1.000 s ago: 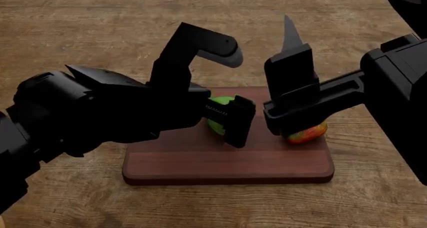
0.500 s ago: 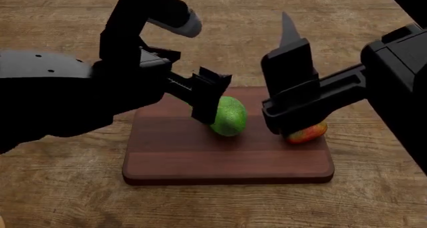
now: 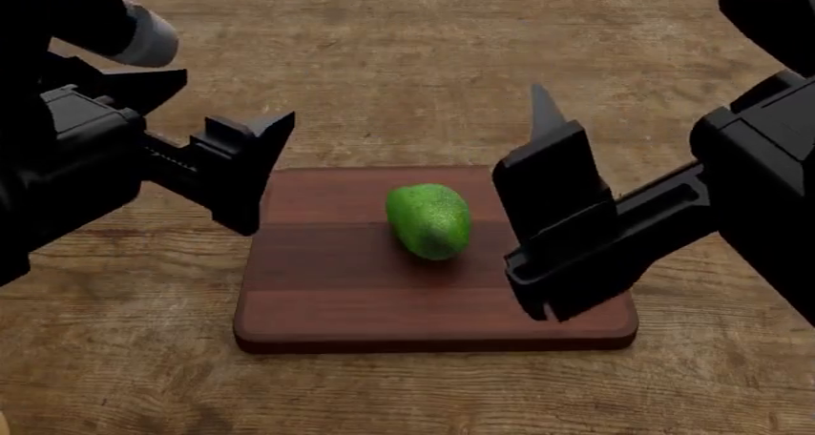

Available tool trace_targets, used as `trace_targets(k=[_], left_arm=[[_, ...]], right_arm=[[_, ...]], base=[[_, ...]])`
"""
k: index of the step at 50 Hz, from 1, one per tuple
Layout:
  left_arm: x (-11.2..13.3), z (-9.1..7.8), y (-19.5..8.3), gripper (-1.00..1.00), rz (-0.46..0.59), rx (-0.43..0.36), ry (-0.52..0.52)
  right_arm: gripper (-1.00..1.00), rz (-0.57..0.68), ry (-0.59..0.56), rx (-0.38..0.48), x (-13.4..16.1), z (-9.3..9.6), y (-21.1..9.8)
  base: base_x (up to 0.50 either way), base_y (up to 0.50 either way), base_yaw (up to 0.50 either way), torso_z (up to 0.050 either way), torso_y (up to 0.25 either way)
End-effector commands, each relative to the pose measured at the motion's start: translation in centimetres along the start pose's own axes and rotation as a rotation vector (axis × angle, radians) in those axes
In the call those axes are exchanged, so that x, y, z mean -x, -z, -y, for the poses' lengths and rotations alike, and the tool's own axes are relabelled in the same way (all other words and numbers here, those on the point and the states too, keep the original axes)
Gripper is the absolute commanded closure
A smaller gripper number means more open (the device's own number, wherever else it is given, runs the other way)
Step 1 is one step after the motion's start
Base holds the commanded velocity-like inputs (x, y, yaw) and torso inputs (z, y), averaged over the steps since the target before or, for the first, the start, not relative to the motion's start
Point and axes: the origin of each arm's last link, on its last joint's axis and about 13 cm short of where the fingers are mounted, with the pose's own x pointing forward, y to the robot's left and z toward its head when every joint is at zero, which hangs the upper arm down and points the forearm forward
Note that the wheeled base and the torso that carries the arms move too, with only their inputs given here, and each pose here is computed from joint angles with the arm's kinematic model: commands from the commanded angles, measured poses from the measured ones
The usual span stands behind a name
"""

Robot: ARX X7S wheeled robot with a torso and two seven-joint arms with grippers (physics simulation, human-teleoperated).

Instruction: Place the avocado, onion, tomato and bell pepper on the cutting board.

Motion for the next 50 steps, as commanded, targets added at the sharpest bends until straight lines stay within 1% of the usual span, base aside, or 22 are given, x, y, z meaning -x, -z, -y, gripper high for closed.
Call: trace_targets(k=[1, 3, 7, 11, 14, 15, 17, 21, 22, 26, 34, 38, 44, 50], left_arm=[[2.8, -0.9, 0.1, -1.0, 0.043, 0.007, -0.069], [3.0, -1.0, 0.1, -1.0, 0.046, 0.007, -0.078], [3.2, -1.3, 0.0, -1.0, 0.05, 0.006, -0.096], [2.9, -1.6, 0.3, -1.0, 0.047, 0.013, -0.11], [2.9, -1.6, 0.0, -1.0, 0.055, 0.013, -0.112], [2.9, -1.6, -0.1, -1.0, 0.057, 0.013, -0.112], [3.0, -1.6, -0.1, -1.0, 0.061, 0.01, -0.112], [3.0, -1.7, -0.3, -1.0, 0.064, 0.01, -0.119], [3.1, -1.7, -0.4, -1.0, 0.066, 0.015, -0.118], [3.2, -1.8, -0.6, -1.0, 0.072, 0.016, -0.124], [3.1, -1.9, -0.6, -1.0, 0.073, 0.026, -0.13], [3.0, -1.9, -0.6, -1.0, 0.073, 0.024, -0.128], [2.8, -1.9, -1.2, -1.0, 0.081, 0.019, -0.125], [2.7, -1.9, -1.2, -1.0, 0.078, 0.022, -0.126]], right_arm=[[-1.0, -0.059, -0.049, 0.015, 1.7, -0.1, -0.8], [-1.0, -0.073, -0.061, 0.022, 2.0, -0.2, -1.0], [-1.0, -0.096, -0.097, 0.009, 2.7, -0.4, -1.5], [-1.0, -0.124, -0.134, 0.012, 3.4, -0.8, -1.6], [-1.0, -0.134, -0.158, 0.018, 3.7, -0.9, -1.8], [-1.0, -0.14, -0.188, 0.025, 3.8, -1.0, -1.7], [-1.0, -0.147, -0.197, 0.023, 3.9, -0.9, -1.5], [-1.0, -0.146, -0.254, 0.028, 4.2, -1.0, -1.3], [-1.0, -0.143, -0.283, 0.026, 4.3, -1.0, -1.2], [-1.0, -0.16, -0.298, 0.033, 4.3, -0.8, -1.0], [-1.0, -0.203, -0.388, 0.046, 4.8, -0.8, -0.8], [-1.0, -0.222, -0.397, 0.05, 4.9, -0.7, -0.8], [-1.0, -0.269, -0.366, 0.026, 4.9, -0.4, -0.7], [-1.0, -0.319, -0.35, 0.02, 5.2, -0.4, -0.3]], base=[[0.0, 0.0, 0.0, 0.0, 0.0], [0.0, 0.0, 0.0, 0.0, 0.0], [0.0, 0.0, 0.0, 0.0, 0.0], [0.0, 0.0, 0.0, 0.0, 0.0], [0.0, 0.0, 0.0, 0.0, 0.0], [0.0, 0.0, 0.0, 0.0, 0.0], [0.0, 0.0, 0.0, 0.0, 0.0], [0.0, 0.0, 0.0, 0.0, 0.0], [0.0, 0.0, 0.0, 0.0, 0.0], [0.0, 0.0, 0.0, 0.0, 0.0], [0.0, 0.0, 0.0, 0.0, 0.0], [0.0, 0.0, 0.0, 0.0, 0.0], [0.0, 0.0, 0.0, 0.0, 0.0], [0.0, 0.0, 0.0, 0.0, 0.0]])
